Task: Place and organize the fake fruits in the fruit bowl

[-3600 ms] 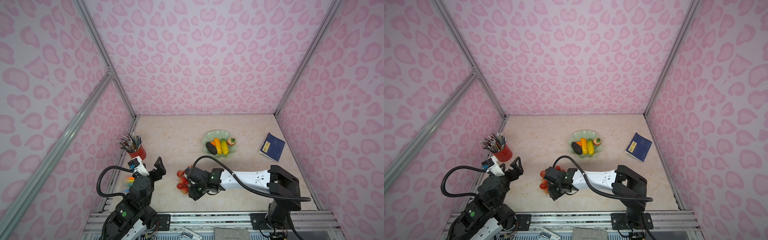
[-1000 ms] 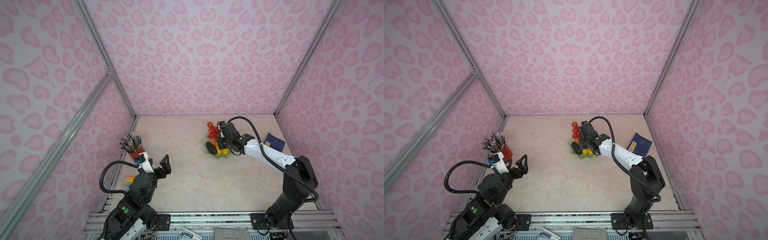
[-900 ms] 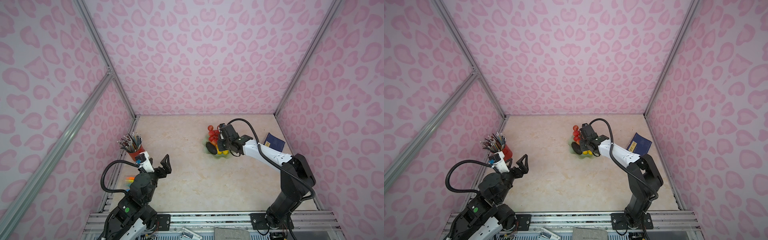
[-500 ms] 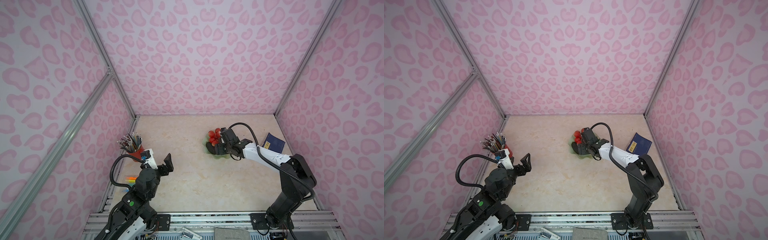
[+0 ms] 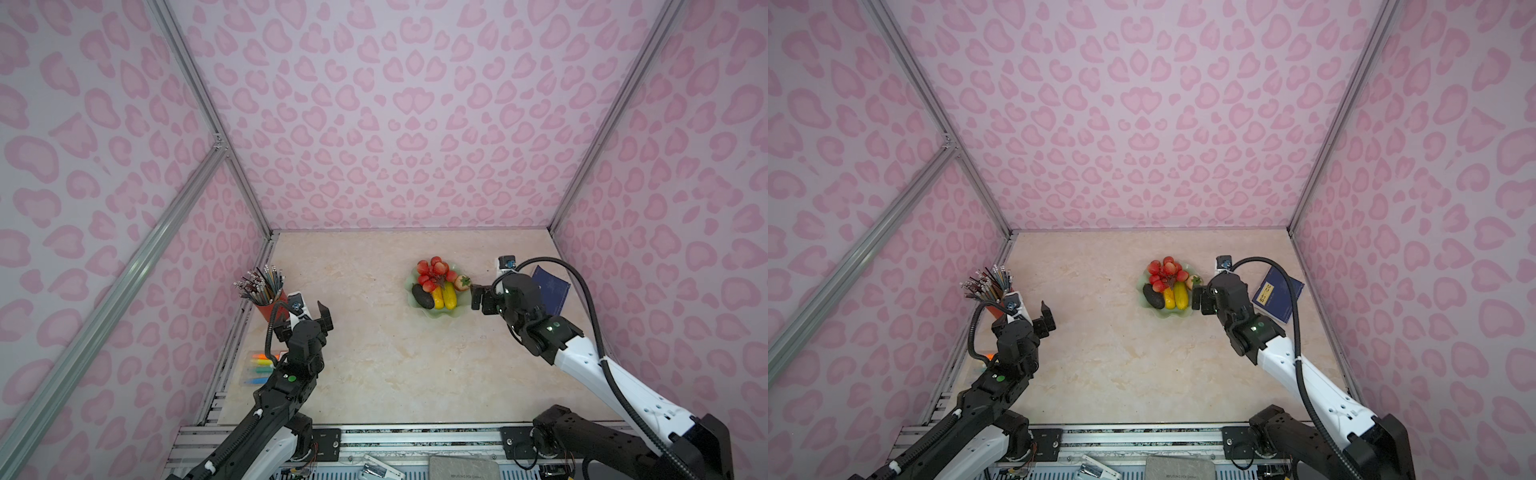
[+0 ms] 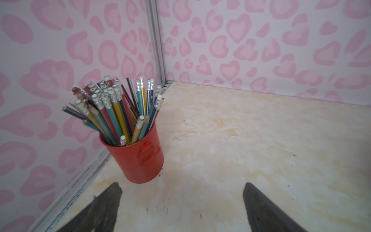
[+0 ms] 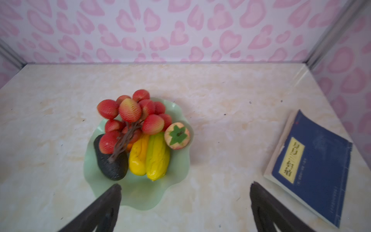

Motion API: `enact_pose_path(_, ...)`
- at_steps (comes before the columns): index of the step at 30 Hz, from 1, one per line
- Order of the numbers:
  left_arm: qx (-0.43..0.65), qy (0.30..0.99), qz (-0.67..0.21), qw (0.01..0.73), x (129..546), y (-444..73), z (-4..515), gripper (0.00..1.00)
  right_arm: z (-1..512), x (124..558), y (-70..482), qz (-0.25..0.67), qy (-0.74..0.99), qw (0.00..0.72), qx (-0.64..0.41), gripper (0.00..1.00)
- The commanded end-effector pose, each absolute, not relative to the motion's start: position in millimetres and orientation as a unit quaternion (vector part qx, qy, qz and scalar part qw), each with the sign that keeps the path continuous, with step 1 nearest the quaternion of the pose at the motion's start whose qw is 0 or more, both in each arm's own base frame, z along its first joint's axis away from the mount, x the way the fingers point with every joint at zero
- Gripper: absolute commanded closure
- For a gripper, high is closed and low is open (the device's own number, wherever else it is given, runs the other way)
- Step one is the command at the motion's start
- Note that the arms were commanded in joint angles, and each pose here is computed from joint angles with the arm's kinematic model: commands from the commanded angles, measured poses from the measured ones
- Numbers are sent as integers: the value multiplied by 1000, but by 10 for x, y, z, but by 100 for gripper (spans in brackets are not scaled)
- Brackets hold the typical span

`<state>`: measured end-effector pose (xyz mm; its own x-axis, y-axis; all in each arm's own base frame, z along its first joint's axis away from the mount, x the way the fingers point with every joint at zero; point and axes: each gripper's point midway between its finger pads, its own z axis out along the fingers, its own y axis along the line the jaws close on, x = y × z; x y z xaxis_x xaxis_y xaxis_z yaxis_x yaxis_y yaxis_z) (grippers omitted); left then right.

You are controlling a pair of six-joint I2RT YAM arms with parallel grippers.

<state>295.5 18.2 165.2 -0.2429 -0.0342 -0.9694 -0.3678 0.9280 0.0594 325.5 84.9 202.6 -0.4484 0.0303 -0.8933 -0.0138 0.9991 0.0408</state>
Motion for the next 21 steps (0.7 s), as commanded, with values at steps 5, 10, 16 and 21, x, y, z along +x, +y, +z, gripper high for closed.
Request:
enact_pose_path(5, -129, 752, 99, 639, 3188, 266, 1537, 4, 1821, 3319, 86, -98, 789, 602, 76, 1)
enact_pose_path(10, -98, 756, 85, 642, 3438, 174, 1468, 3, 1442, 3469, -187, -125, 797, 583, 100, 1)
enact_pose_path(16, -75, 749, 94, 651, 3716, 196, 1372, 3, 1298, 3678, -257, -145, 782, 601, 82, 1)
enact_pose_path(21, -121, 770, 79, 621, 3806, 423, 1206, 3, 1112, 3724, -346, -141, 762, 624, 99, 0)
